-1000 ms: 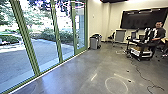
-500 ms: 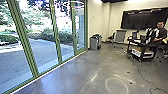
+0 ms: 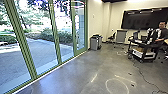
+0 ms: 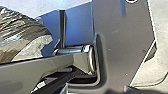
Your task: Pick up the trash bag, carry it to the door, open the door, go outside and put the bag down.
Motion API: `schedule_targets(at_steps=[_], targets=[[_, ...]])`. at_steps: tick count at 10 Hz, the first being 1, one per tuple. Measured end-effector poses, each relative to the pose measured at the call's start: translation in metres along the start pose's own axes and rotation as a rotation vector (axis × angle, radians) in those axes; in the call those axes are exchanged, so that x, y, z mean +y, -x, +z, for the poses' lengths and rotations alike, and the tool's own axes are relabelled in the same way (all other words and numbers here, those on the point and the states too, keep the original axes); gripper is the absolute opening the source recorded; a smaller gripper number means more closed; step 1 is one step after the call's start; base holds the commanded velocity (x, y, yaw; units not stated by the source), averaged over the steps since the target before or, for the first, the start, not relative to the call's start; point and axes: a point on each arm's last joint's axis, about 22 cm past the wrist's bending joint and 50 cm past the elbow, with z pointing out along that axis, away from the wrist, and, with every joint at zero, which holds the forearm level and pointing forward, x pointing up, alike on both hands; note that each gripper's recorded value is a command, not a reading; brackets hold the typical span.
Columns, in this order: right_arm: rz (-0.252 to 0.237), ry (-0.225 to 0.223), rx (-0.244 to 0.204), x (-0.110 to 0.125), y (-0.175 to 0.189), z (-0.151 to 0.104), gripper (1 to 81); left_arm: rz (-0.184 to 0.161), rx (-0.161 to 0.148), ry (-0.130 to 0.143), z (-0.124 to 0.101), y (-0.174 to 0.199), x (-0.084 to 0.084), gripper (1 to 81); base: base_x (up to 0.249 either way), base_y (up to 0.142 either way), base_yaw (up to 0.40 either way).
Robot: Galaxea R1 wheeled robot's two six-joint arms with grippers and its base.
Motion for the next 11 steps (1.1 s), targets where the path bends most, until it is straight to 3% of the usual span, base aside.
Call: schedule_targets(at_steps=[5, 11], targets=[[0.002, -0.005, -0.003, -0.0054, 0.0024, 0.0016, 81.1, 0.000, 0.000, 0.000, 0.0000, 0.0004, 0.0000, 1.0, 0.146, 0.000, 0.000], [0.002, -0.002, -0.002, -0.0054, 0.0025, 0.0021, 81.1, 0.001, 0.002, 0.001, 0.0002, -0.0016, 0.0006, 1.0, 0.144, -0.076, 0.000]])
